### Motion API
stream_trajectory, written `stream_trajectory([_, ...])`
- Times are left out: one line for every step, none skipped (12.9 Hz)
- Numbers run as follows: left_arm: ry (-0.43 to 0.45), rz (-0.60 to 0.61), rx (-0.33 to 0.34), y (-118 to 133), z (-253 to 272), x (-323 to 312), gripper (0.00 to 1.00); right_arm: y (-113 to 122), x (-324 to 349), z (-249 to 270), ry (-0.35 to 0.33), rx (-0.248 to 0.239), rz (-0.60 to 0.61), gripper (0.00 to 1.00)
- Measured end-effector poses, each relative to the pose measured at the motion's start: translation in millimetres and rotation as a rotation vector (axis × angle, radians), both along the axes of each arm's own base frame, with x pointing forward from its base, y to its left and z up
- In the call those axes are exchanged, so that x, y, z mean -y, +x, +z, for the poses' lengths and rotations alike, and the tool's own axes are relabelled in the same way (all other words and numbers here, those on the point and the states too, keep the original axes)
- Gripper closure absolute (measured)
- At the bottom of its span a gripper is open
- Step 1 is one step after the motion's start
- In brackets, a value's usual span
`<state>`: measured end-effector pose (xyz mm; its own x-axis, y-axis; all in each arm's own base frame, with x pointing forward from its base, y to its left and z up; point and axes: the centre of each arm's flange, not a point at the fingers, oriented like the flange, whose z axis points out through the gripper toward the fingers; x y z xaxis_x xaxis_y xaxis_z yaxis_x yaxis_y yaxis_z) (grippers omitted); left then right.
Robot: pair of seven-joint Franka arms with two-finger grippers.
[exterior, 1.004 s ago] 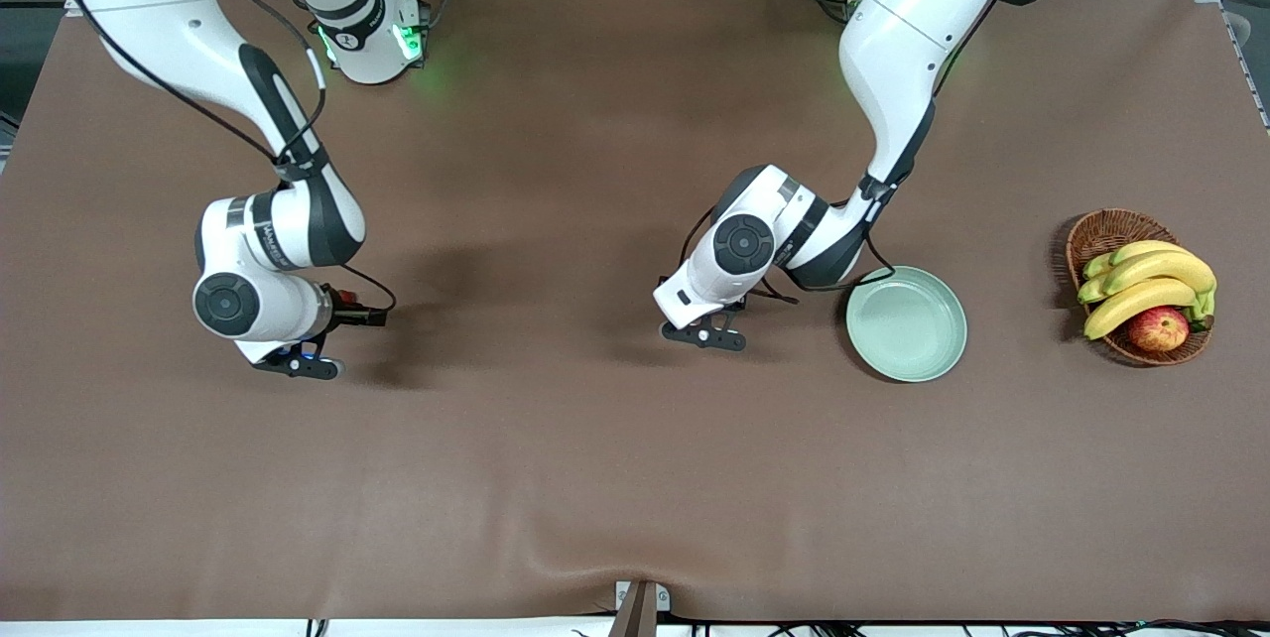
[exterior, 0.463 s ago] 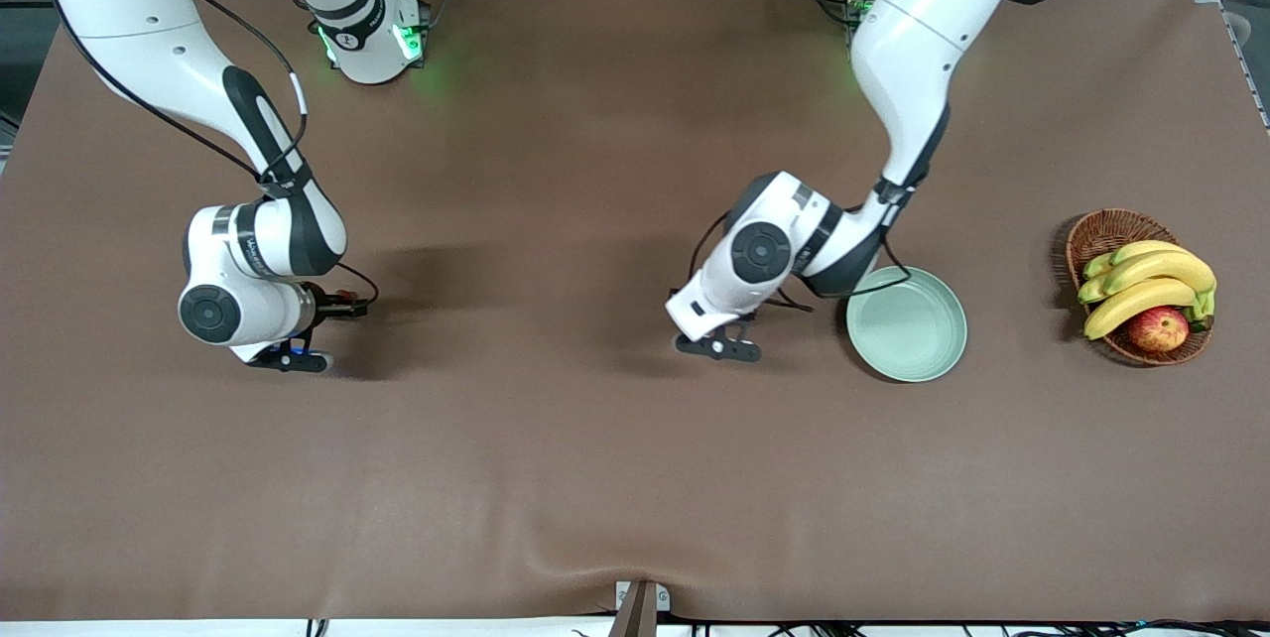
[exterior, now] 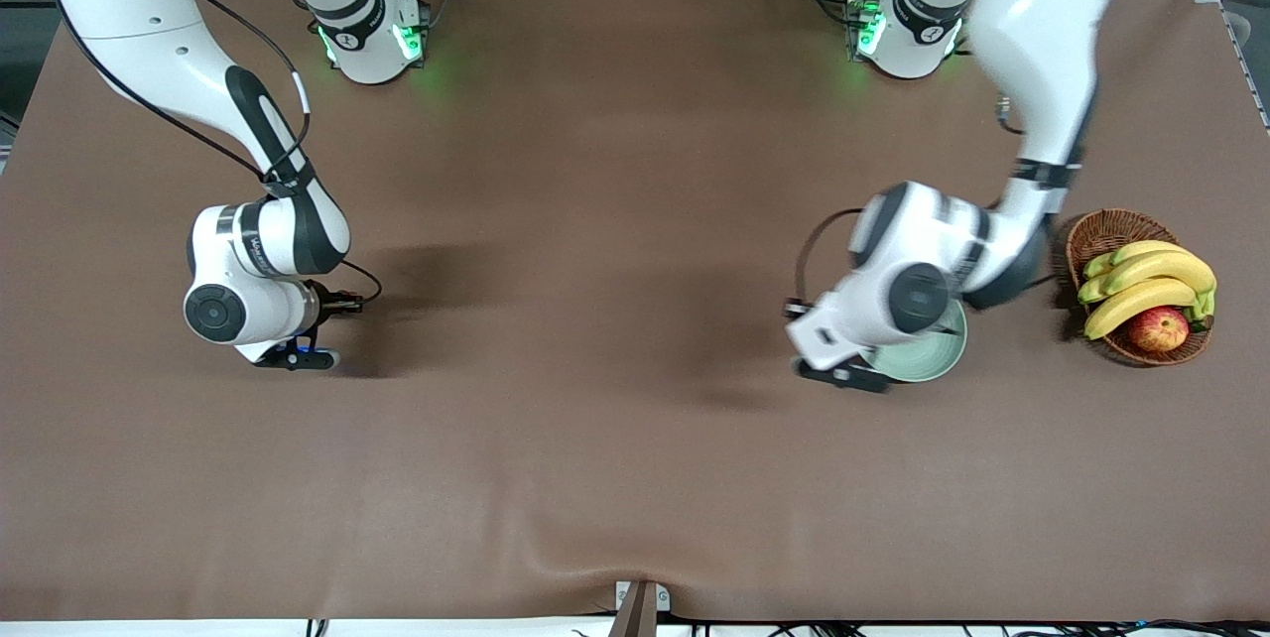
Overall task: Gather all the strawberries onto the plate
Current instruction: 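Lower the strawberry onto the green plate and open the left gripper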
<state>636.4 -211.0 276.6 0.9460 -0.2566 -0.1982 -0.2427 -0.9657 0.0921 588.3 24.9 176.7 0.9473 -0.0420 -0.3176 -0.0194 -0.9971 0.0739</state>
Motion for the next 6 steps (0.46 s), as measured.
stream_trajectory([-0.015,-0.029,-0.007,7.6,-4.2,-36.4,0.70,6.3,-7.3,6.0,0.006,0.021,0.007,0.65])
stream_trajectory([-0.025,-0.052,-0.017,11.4,-10.6,-66.8,0.70,13.9,-24.0,14.7,0.030,0.044,0.006,0.65])
stream_trajectory([-0.018,-0.064,-0.028,11.8,-18.5,-87.9,0.70,20.4,-51.3,24.6,0.086,0.065,-0.024,0.65])
stream_trajectory([0.000,-0.079,-0.039,10.7,-27.1,-98.5,0.70,23.5,-88.6,34.2,0.166,0.075,-0.070,0.65])
stream_trajectory([0.016,-0.092,-0.048,8.7,-34.7,-100.0,0.70,21.1,-129.7,40.6,0.247,0.070,-0.114,0.65])
stream_trajectory([0.022,-0.103,-0.055,7.1,-40.2,-97.0,0.69,15.1,-172.8,44.5,0.327,0.055,-0.151,0.65])
